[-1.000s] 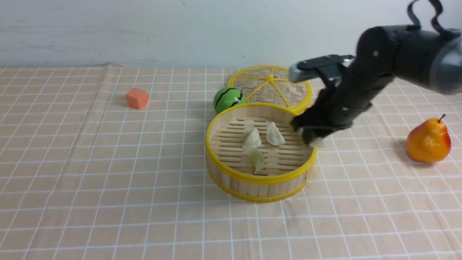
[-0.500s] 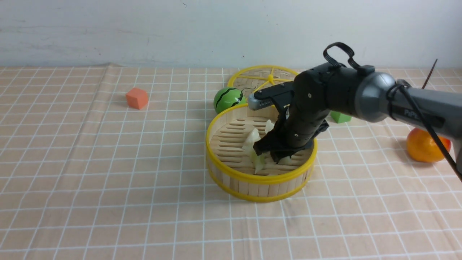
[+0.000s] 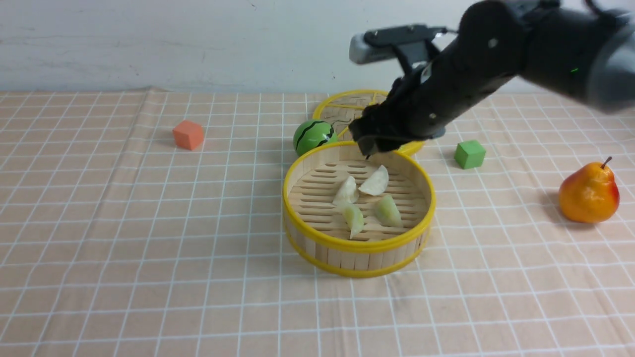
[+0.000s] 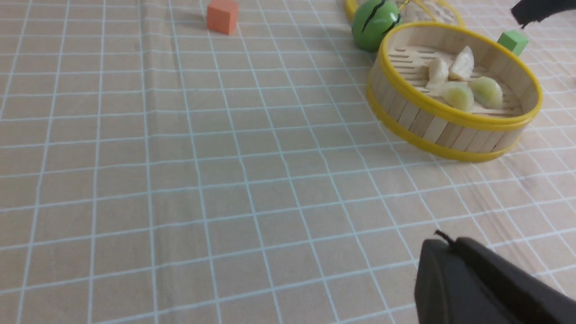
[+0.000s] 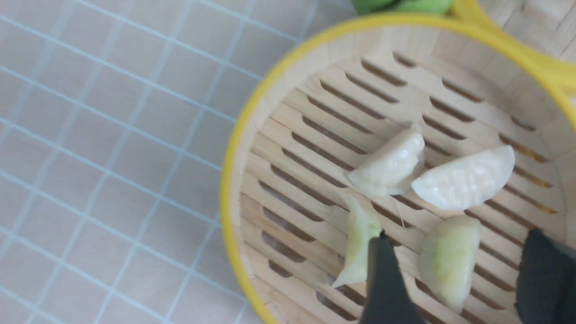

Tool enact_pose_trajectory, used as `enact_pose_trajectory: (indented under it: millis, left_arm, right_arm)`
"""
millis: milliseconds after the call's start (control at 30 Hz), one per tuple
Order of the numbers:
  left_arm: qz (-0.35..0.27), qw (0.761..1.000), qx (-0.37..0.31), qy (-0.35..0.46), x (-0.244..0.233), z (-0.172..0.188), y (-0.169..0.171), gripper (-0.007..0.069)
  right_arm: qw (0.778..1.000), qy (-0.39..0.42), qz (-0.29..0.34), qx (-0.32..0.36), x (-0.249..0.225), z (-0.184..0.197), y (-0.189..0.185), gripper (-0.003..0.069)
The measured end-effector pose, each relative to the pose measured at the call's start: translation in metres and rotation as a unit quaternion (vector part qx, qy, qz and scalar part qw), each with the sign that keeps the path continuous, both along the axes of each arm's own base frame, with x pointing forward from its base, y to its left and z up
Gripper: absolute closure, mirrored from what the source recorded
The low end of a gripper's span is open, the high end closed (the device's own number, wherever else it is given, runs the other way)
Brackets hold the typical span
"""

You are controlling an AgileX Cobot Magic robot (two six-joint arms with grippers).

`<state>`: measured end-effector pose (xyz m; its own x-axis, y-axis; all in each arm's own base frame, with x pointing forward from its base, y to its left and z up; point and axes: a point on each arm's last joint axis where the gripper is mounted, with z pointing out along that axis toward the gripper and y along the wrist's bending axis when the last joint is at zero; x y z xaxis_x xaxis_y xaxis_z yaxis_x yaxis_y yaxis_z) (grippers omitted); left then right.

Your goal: Put the dumplings into the steamer on the table with the brown tablecloth.

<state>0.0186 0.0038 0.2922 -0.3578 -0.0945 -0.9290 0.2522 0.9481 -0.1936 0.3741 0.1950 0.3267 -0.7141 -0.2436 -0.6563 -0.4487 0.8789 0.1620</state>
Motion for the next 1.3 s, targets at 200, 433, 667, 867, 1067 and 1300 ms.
enact_pose_trajectory:
  millis: [200,433,667,867,1067,1300]
  left_arm:
    - [-0.010,1.000,-0.006,-0.021,0.008,-0.021,-0.006,0.0625]
    - [-0.013,0.999,-0.011,-0.033,0.010,-0.022,-0.007,0.0622]
    - [-0.013,0.999,-0.011,-0.033,0.010,-0.022,-0.007,0.0621]
    - [-0.013,0.999,-0.011,-0.033,0.010,-0.022,-0.007,0.0621]
    - [-0.013,0.999,-0.011,-0.033,0.010,-0.022,-0.007,0.0620]
    - [-0.013,0.999,-0.011,-0.033,0.011,-0.022,-0.008,0.0610]
  right_arm:
    - [0.996,-0.079,0.015,0.031,-0.073,0.044,-0.034,0.0519]
    - [0.983,-0.170,0.000,0.069,-0.162,0.058,-0.080,0.0678]
    - [0.971,-0.221,-0.003,0.096,-0.219,0.063,-0.108,0.0678]
    - [0.968,-0.230,0.008,0.101,-0.253,0.069,-0.122,0.0678]
    - [0.969,-0.227,0.014,0.097,-0.266,0.070,-0.128,0.0676]
    - [0.969,-0.239,0.011,0.064,-0.267,0.061,-0.133,0.0679]
